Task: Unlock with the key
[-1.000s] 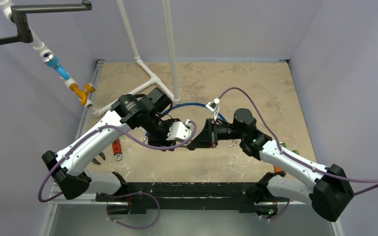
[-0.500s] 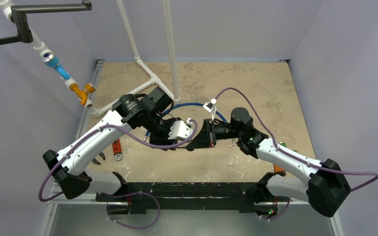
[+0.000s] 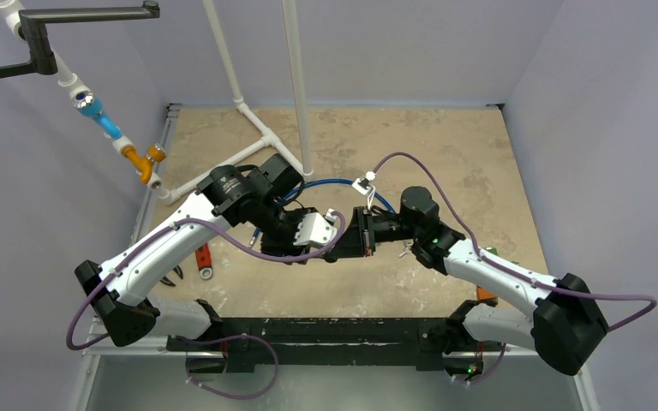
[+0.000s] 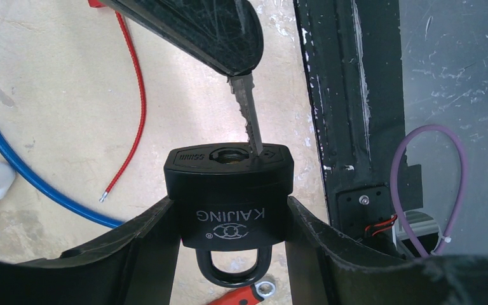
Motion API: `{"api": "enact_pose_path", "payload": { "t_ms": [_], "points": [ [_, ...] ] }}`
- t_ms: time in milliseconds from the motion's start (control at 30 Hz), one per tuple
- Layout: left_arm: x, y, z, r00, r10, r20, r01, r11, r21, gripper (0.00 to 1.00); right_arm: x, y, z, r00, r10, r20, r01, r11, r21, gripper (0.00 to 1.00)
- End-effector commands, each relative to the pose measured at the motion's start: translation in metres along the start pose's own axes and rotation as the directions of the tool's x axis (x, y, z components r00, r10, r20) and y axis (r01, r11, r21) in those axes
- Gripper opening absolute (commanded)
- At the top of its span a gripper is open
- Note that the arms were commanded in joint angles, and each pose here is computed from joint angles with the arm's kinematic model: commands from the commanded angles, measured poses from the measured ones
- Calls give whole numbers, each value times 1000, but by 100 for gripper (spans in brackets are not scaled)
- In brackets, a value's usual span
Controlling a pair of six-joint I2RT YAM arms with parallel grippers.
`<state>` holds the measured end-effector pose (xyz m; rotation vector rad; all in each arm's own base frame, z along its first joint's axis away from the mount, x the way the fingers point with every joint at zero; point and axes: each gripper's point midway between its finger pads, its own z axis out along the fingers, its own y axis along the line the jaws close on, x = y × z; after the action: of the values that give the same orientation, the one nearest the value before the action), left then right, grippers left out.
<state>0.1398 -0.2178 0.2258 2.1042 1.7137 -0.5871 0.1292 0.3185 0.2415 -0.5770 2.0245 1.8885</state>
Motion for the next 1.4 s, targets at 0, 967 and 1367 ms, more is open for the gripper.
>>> {"api": "enact_pose_path", "payload": {
  "t_ms": [0, 967, 1367],
  "points": [
    [-19, -3, -12, 995, 60, 76, -59, 998, -21, 0, -16, 18, 0, 997, -67, 31, 69, 996, -53, 0],
    [-28, 21, -11, 998, 43, 56, -34, 989, -147, 0, -21, 8, 3, 999, -38, 26, 39, 998, -41, 0],
    [-26, 24, -9, 999, 33, 41, -26, 986, -162, 0, -35, 8, 6, 996, -34, 81, 36, 999, -27, 0]
  ]
}}
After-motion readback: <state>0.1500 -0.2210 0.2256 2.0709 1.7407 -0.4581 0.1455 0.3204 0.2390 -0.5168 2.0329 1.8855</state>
